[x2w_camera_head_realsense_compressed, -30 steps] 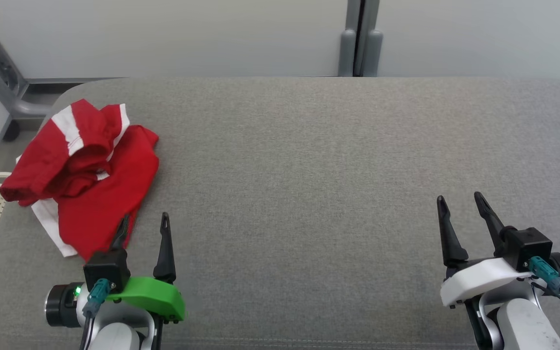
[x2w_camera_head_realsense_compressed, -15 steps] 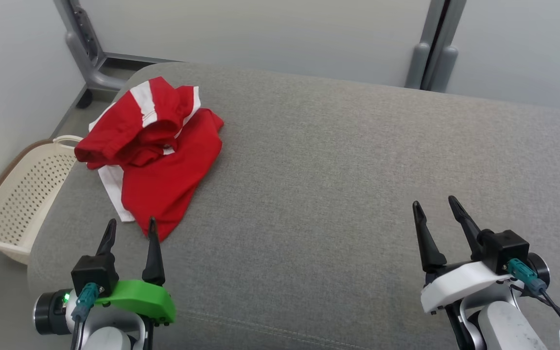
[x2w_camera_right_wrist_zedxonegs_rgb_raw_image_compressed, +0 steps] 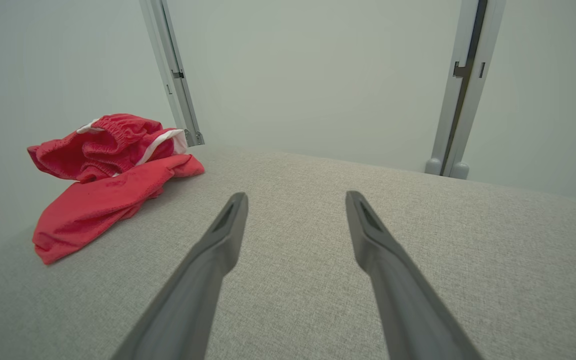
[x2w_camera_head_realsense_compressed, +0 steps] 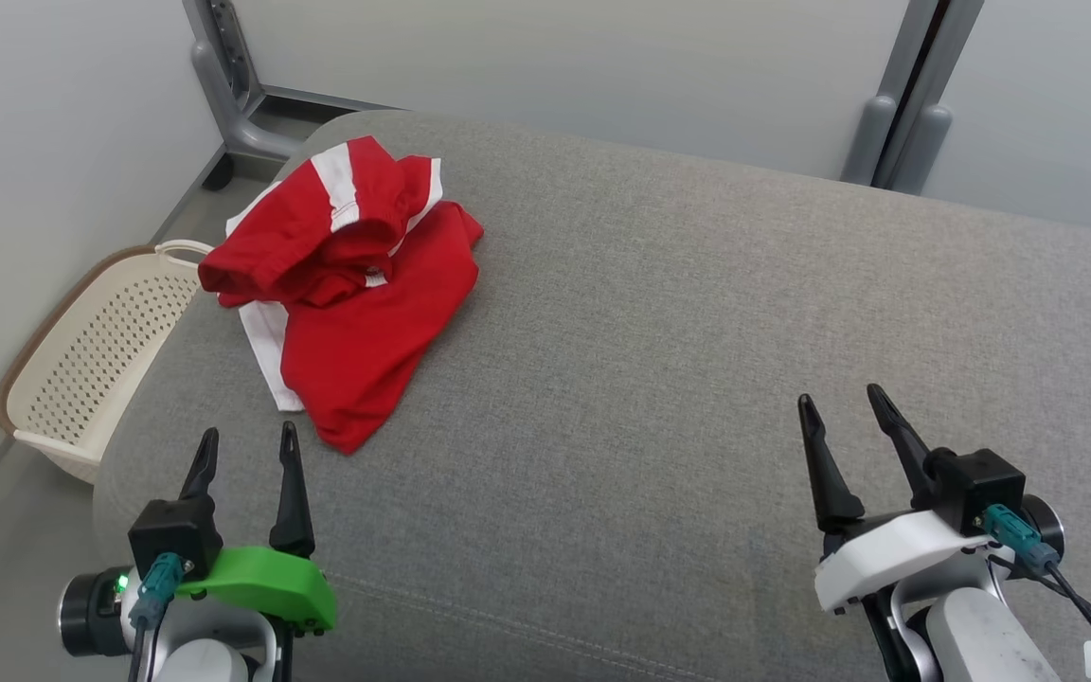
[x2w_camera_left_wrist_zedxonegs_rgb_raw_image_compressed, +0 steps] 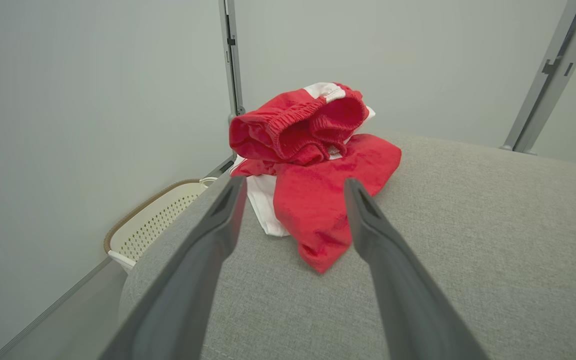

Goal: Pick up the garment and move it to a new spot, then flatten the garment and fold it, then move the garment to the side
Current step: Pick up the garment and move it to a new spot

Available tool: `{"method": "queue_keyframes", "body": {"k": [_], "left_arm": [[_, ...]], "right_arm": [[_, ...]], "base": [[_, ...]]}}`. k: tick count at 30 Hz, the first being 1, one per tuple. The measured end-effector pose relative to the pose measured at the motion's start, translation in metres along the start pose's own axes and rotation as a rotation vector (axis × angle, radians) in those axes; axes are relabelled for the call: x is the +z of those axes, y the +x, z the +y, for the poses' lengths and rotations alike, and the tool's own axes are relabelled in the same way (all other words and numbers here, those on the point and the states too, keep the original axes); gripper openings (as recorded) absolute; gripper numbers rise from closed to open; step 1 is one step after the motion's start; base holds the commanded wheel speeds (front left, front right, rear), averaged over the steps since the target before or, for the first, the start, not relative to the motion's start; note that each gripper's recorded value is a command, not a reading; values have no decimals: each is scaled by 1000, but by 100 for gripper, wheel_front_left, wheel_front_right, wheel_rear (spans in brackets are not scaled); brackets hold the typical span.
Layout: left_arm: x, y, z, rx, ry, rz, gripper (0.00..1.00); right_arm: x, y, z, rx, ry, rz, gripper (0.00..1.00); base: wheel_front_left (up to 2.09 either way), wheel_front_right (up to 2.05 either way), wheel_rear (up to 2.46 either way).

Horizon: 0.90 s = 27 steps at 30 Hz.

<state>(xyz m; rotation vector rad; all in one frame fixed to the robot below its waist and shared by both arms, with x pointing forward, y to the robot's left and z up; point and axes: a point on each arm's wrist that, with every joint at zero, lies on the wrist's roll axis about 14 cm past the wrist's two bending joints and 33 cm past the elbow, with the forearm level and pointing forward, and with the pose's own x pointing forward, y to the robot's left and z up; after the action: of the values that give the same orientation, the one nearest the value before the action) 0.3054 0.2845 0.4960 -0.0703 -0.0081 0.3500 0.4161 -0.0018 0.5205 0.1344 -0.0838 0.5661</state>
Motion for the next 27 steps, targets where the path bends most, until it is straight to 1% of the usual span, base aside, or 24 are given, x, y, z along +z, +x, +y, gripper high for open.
{"method": "queue_keyframes", "body": {"k": [10,12,14,20,24,27], "left_arm": [[-3,4,-6,-29,-30,39,100],[5,12,-6,-42,-36,34,100],[21,24,-4,-59,-10,14,100],[90,72,5,-102,76,-68,100],[107,101,3,-141,78,-5,100],[99,122,1,-169,66,104,100]], "right_arm": [[-1,2,-2,-5,6,0,100],[-3,3,-3,-6,9,2,100],[-4,5,-4,-4,10,2,100],[-2,13,-8,-3,14,-12,100],[-2,15,-18,-25,16,-20,100],[-3,17,-26,-42,19,-21,100]], "base": [[0,0,0],[0,0,0],[0,0,0],[0,0,0],[0,0,0],[0,0,0]]}}
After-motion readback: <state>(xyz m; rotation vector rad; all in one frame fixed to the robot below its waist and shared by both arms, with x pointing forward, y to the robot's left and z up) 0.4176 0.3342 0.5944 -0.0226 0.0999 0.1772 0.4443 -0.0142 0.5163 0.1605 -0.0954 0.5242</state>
